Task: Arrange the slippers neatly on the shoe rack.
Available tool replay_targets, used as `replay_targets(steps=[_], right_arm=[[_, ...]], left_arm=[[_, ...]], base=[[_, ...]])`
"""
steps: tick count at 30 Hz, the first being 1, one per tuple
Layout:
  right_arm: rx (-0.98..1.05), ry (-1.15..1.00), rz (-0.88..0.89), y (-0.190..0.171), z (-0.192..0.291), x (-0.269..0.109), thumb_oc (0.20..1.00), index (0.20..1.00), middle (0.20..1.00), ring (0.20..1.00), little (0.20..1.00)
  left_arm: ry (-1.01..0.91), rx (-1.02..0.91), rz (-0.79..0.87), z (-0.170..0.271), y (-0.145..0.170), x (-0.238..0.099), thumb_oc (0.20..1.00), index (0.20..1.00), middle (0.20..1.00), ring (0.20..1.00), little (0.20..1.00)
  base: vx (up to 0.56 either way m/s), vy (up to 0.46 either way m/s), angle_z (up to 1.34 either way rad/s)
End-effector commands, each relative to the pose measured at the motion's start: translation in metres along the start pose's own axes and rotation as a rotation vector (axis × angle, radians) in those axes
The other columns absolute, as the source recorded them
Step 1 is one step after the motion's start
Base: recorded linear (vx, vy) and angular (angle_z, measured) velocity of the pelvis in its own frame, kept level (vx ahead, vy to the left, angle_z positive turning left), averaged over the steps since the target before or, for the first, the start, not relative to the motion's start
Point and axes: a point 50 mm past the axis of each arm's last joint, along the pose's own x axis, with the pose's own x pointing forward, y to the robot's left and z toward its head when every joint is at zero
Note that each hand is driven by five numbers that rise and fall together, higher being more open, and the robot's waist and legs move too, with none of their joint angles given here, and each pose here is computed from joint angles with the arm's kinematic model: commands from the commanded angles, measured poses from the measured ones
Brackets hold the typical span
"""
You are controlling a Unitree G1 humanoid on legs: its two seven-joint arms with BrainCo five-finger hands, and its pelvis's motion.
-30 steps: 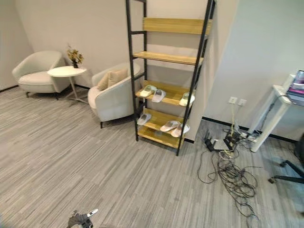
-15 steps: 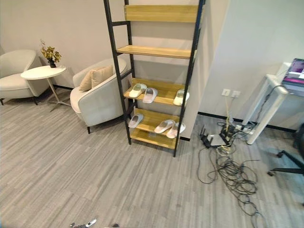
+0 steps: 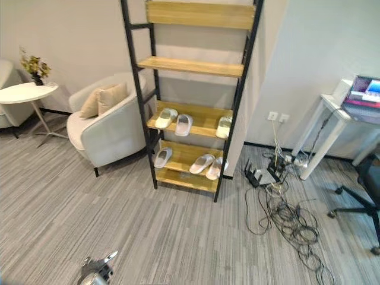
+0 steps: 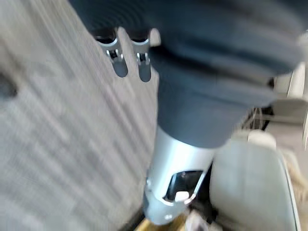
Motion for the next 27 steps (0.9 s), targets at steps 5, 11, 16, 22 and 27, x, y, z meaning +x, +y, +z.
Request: replay_targets(steps=[5,11,16,22,27], right_arm=[[0.039,0.054,0.026,0.017,-0.012,-0.002,1.000,1.000,1.000,1.000,1.000],[-0.057,-0.018,0.043,0.017,0.018,-0.001,1.000,1.000,1.000,1.000,1.000],[-0.082,-0.075,0.055,0.019,0.036,-0.002,1.000,1.000,1.000,1.000,1.000],[-0.199,-0.129,0.069,0.030,0.047,-0.003,1.000,1.000,1.000,1.000,1.000],[-0.214,-0.114,0.061,0.027,0.042,-0.003,1.000,1.000,1.000,1.000,1.000]], left_arm=[[0.004,-0.041,0.050,-0.004,0.007,-0.001,1.000,1.000,1.000,1.000,1.000],[0.030,-0.121,0.121,-0.004,0.026,0.002,1.000,1.000,1.000,1.000,1.000],[0.043,-0.102,0.142,-0.004,0.036,0.003,1.000,1.000,1.000,1.000,1.000],[-0.007,-0.162,0.182,0.008,0.049,0.006,1.000,1.000,1.000,1.000,1.000],[-0.006,-0.162,0.245,0.006,0.076,0.006,1.000,1.000,1.000,1.000,1.000]], base=[[0.35,-0.142,0.36],[0.34,-0.205,0.18],[0.28,-0.034,0.06],[0.40,0.117,-0.03],[0.42,0.277,-0.52]])
